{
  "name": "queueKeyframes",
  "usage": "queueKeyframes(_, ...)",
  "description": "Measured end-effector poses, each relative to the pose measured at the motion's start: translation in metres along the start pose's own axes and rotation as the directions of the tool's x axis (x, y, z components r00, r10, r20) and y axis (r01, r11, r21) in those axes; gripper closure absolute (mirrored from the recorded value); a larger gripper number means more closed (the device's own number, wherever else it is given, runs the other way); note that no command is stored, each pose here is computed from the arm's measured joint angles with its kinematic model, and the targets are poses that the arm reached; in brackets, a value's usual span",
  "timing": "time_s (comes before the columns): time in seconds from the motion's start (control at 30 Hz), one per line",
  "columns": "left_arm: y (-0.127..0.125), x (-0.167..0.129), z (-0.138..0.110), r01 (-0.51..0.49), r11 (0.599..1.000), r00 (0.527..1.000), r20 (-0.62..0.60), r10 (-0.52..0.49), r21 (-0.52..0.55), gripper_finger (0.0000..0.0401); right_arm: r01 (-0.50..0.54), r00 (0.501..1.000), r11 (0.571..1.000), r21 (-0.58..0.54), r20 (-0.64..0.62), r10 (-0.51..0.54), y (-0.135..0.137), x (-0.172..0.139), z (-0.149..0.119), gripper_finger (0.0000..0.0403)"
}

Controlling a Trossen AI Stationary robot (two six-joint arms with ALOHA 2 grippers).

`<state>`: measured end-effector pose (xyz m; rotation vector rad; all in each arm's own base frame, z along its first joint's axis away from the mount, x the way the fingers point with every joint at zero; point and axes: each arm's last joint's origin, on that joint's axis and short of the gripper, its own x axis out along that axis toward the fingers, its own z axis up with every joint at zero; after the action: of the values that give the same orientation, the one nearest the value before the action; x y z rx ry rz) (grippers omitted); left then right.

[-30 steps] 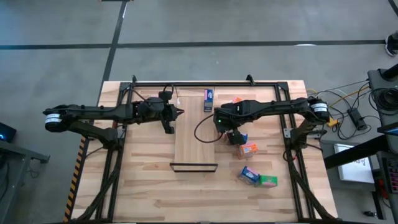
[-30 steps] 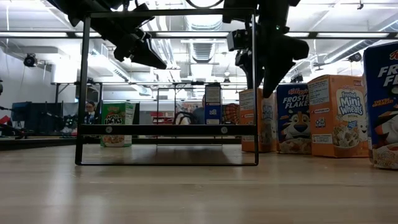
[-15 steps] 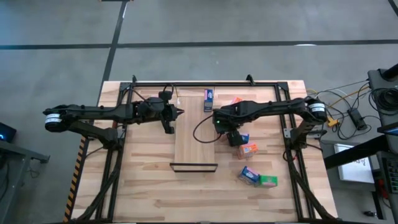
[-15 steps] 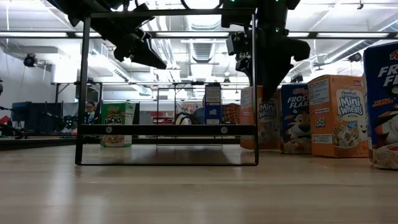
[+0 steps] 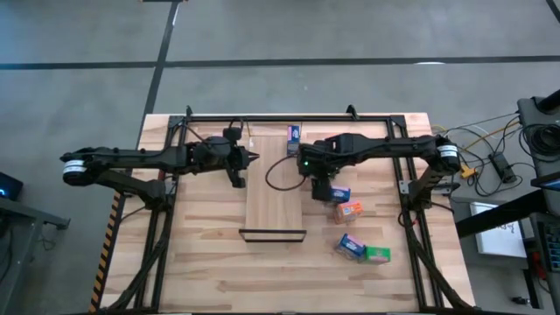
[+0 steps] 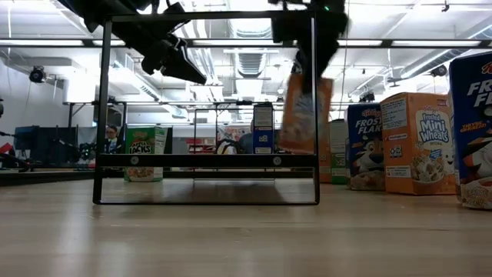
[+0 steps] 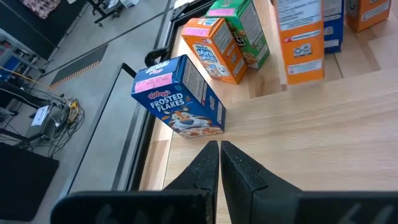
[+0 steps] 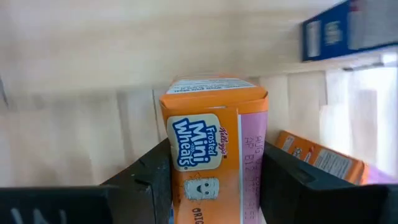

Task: Stack cereal on shelf
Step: Put the middle orange cereal box on the shelf

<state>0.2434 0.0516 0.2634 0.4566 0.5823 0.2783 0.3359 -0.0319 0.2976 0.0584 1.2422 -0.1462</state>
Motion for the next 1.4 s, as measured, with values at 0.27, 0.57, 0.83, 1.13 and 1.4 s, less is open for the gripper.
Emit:
queueKeyframes(0.27, 0.003, -0.008, 0.002, -0.009, 1.000, 1.000, 0.018, 0.010, -0.021, 0.0401, -0.084, 0.989, 0.822, 0.563, 0.150, -0.001, -0.003, -0.010, 0.018, 0.0234)
queueKeyframes(0.57, 0.008, -0.024, 0.003, -0.020, 0.998, 0.999, 0.044, 0.023, -0.051, 0.0401, -0.124, 0.983, 0.782, 0.611, 0.182, 0.013, 0.008, 0.006, 0.029, 0.0234)
queueKeyframes(0.83, 0.009, -0.029, 0.003, -0.020, 0.998, 0.999, 0.045, 0.023, -0.064, 0.0401, -0.105, 0.987, 0.791, 0.603, 0.160, 0.010, 0.011, 0.021, 0.039, 0.0234)
queueKeyframes(1.13, 0.009, -0.029, 0.003, -0.020, 0.998, 0.999, 0.046, 0.023, -0.065, 0.0401, -0.051, 0.985, 0.807, 0.588, 0.164, -0.058, 0.009, 0.021, 0.039, 0.0234)
queueKeyframes(1.4, 0.009, -0.029, 0.003, -0.020, 0.998, 0.999, 0.047, 0.023, -0.065, 0.0401, -0.045, 0.985, 0.817, 0.576, 0.164, -0.061, 0.009, 0.022, 0.039, 0.0216)
